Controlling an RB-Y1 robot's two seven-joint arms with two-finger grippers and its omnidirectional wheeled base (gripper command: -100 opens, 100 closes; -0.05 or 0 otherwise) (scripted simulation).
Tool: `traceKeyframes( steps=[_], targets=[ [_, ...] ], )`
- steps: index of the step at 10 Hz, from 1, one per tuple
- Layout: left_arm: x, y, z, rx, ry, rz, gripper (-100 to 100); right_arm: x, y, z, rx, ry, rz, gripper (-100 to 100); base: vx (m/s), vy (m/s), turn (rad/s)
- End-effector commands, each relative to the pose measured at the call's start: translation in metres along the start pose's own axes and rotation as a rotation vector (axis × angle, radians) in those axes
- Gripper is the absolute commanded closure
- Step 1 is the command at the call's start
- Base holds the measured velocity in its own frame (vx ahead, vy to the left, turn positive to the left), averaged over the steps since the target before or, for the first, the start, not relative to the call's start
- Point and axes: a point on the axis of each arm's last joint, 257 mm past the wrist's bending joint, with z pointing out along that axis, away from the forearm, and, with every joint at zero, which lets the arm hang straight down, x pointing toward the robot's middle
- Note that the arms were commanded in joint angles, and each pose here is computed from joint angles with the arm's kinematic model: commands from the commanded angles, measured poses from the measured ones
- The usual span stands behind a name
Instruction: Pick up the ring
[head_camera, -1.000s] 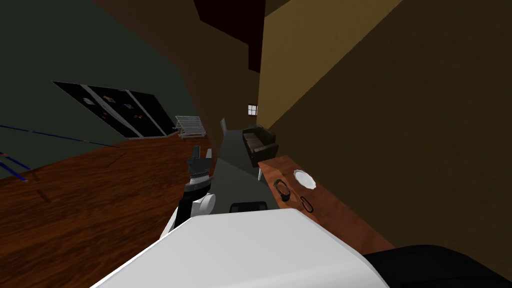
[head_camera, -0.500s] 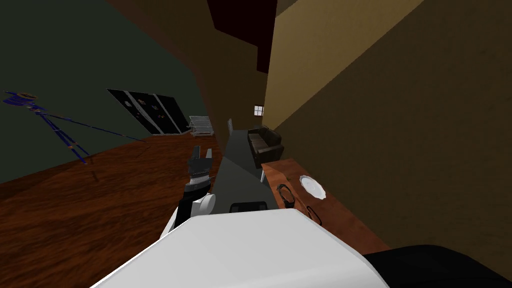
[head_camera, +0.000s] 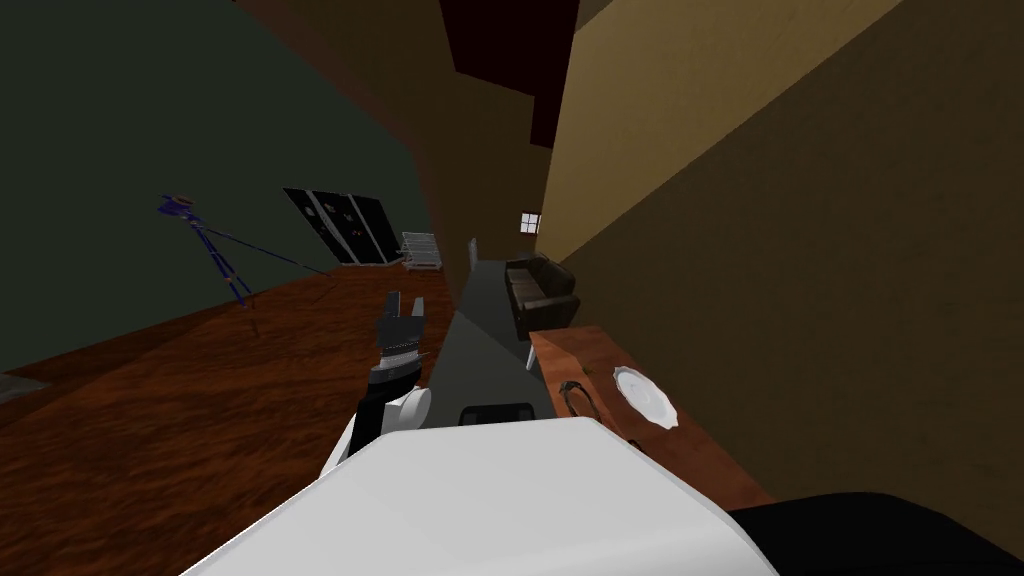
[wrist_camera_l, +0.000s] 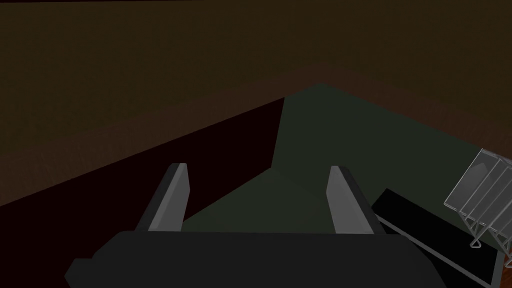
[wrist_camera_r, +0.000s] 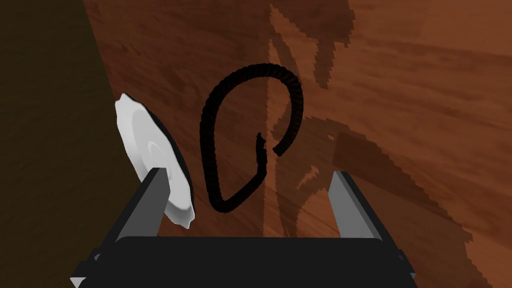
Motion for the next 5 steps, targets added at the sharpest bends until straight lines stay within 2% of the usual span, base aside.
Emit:
traceKeyframes(
  steps=[1,2,3,4,5],
  targets=[
    [0.0,0.0,0.0,0.0,0.0,0.0,0,0.011,-0.011,0.004,0.033,0.028,-0.029,-100,0.053,-0.042,0.15],
    [0.0,0.0,0.0,0.0,0.0,0.0,0,0.019,-0.02,0.006,0.058,0.049,-0.049,-100,0.062,-0.053,0.242],
    [0.0,0.0,0.0,0.0,0.0,0.0,0,0.013,-0.015,0.006,0.042,0.036,-0.038,-100,0.03,-0.032,0.057],
    [0.0,0.0,0.0,0.0,0.0,0.0,0,0.014,-0.016,0.006,0.046,0.038,-0.039,0,0.006,-0.006,-0.009],
    [0.0,0.0,0.0,0.0,0.0,0.0,0,0.006,-0.001,0.0,0.046,0.037,-0.035,-100,-0.024,-0.079,0.015]
  ],
)
